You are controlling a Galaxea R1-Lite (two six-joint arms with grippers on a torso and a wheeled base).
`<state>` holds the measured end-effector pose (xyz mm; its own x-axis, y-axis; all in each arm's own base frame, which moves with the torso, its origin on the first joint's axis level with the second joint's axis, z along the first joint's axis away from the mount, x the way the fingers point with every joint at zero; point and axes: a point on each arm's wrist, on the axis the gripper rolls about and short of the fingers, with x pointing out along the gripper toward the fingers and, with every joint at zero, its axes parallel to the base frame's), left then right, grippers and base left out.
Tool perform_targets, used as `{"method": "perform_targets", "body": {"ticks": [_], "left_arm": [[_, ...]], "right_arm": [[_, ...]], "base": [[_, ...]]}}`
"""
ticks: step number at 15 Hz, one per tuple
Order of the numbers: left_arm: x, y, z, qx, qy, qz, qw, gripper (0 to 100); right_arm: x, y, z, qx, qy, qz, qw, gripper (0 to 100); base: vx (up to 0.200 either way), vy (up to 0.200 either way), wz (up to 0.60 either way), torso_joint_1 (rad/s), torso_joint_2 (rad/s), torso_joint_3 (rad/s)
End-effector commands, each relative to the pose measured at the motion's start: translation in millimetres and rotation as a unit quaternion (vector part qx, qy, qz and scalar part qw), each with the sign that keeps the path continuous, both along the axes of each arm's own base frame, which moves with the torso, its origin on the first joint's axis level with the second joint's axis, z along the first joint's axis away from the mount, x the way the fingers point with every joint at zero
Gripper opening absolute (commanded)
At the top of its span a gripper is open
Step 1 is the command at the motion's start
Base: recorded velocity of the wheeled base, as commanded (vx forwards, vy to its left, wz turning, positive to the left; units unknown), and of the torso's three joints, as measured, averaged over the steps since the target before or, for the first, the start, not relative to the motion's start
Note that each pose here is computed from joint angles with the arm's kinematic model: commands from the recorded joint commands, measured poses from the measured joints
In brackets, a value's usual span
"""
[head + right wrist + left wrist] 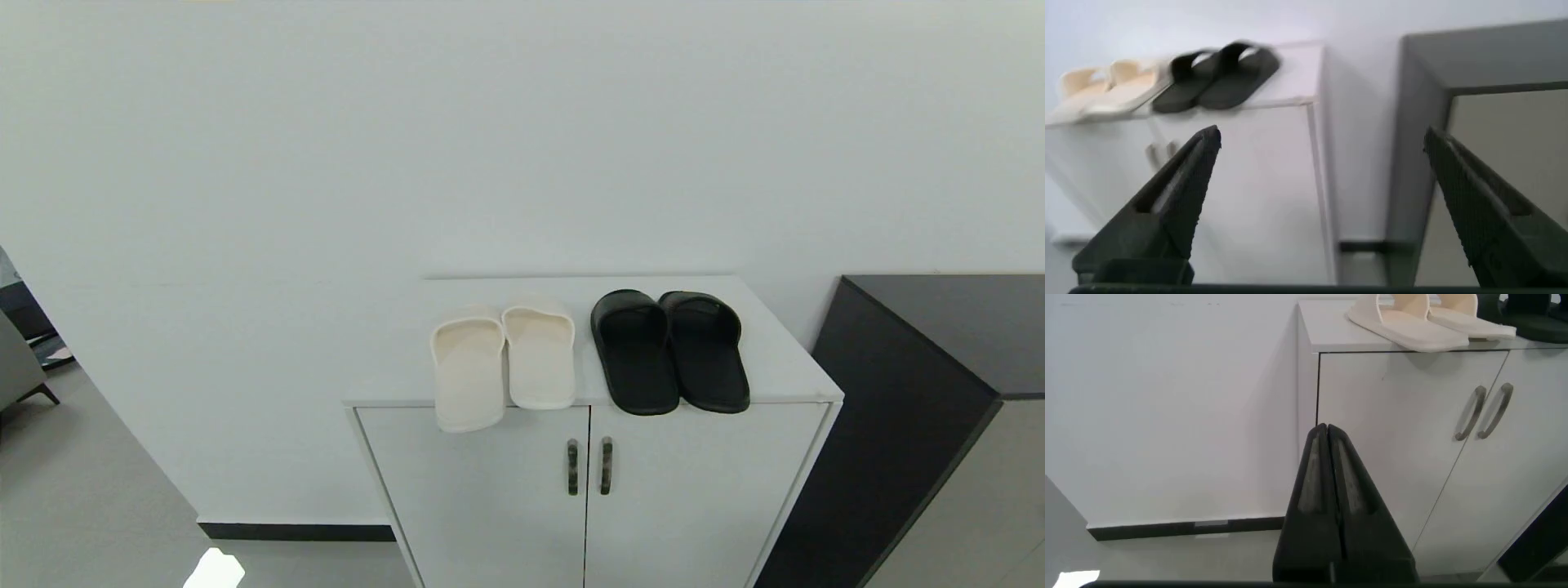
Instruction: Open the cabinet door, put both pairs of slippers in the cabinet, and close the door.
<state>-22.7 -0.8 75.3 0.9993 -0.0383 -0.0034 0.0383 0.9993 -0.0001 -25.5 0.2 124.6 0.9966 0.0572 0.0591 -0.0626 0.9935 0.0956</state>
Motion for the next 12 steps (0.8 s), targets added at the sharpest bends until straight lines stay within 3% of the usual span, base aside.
{"method": "perform_targets", "body": {"ticks": [1, 6, 7, 12], "left_arm": [[0.0, 0.0, 0.0, -0.002, 0.000, 0.001, 1.0000, 0], [0.0, 0.0, 0.0, 0.002, 0.000, 0.000, 1.0000, 0], [0.0, 0.0, 0.0, 0.003, 0.000, 0.000, 1.0000, 0], [0.0, 0.0, 0.0, 0.004, 0.000, -0.002, 1.0000, 0]], "right_arm": [[41.5, 4.6, 30.9, 0.000, 0.119, 0.086, 0.989, 100], [111.1, 15.5, 62.0, 0.028, 0.164, 0.129, 0.978, 100], [128.5, 30.1, 85.2, 0.085, 0.167, 0.174, 0.967, 100], [174.5, 86.6, 108.2, 0.066, 0.192, 0.189, 0.961, 100]], "base": [[0.000, 0.000, 0.00, 0.000, 0.00, 0.000], [0.000, 0.000, 0.00, 0.000, 0.00, 0.000], [0.000, 0.000, 0.00, 0.000, 0.00, 0.000], [0.000, 0.000, 0.00, 0.000, 0.00, 0.000]]}}
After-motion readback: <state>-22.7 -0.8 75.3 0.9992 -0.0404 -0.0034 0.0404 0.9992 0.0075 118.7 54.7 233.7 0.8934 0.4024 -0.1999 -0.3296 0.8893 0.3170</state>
